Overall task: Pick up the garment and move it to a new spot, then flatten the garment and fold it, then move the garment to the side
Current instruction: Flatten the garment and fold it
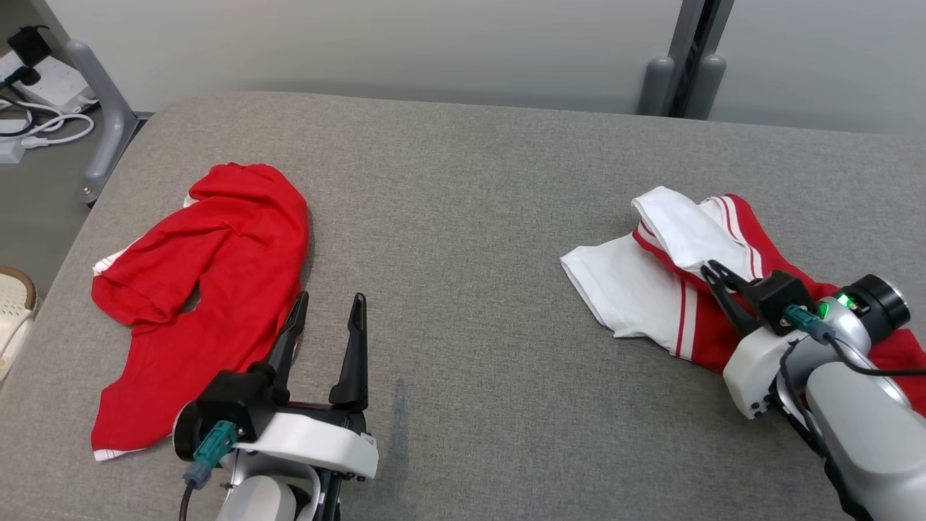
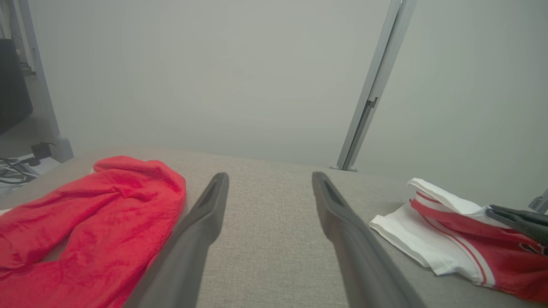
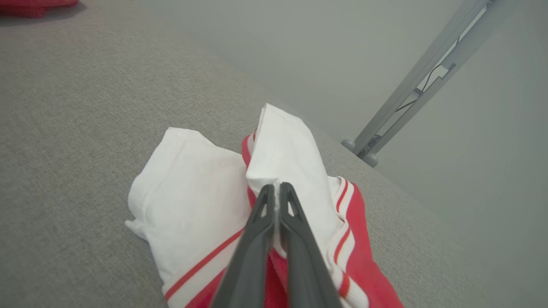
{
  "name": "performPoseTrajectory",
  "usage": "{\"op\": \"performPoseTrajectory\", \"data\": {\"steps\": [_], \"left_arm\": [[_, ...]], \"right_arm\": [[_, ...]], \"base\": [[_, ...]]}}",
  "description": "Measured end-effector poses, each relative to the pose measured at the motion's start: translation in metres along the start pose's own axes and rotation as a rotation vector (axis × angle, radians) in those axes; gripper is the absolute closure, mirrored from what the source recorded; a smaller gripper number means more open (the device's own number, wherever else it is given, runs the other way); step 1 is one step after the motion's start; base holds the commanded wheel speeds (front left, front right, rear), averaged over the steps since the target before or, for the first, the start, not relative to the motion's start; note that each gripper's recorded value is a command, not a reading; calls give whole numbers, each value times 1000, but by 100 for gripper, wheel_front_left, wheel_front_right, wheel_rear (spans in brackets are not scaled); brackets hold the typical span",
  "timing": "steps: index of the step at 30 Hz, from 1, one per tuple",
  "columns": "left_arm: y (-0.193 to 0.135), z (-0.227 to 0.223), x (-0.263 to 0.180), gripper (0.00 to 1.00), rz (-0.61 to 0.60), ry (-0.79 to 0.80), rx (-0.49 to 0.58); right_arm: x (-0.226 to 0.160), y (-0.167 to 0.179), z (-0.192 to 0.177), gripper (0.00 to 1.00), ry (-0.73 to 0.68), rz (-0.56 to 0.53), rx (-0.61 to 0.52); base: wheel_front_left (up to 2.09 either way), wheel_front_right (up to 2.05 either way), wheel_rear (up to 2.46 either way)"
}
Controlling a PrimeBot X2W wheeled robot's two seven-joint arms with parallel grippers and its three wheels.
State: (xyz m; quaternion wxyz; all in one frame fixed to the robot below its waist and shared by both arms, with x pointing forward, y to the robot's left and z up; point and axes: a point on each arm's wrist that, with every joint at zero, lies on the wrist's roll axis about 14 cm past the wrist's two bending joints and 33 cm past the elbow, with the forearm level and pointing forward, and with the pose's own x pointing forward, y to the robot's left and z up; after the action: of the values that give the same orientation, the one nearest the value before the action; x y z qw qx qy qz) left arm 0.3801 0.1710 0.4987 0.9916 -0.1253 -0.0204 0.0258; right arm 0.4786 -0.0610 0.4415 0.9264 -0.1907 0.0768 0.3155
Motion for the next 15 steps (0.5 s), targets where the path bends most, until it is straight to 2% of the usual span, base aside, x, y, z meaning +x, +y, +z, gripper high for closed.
{"op": "performPoseTrajectory", "data": {"steps": [4, 8, 15], "left_arm": [[-3, -2, 0, 0, -4, 6, -6], [-4, -3, 3, 0, -8, 9, -9], [-7, -10, 10, 0, -23, 26, -7]], "right_arm": [[-1, -10, 4, 100, -13, -23, -4], [7, -25, 33, 100, -103, -56, 11], [18, -97, 82, 100, -204, -176, -54]], "base": [[0, 0, 0], [0, 0, 0], [0, 0, 0]]}}
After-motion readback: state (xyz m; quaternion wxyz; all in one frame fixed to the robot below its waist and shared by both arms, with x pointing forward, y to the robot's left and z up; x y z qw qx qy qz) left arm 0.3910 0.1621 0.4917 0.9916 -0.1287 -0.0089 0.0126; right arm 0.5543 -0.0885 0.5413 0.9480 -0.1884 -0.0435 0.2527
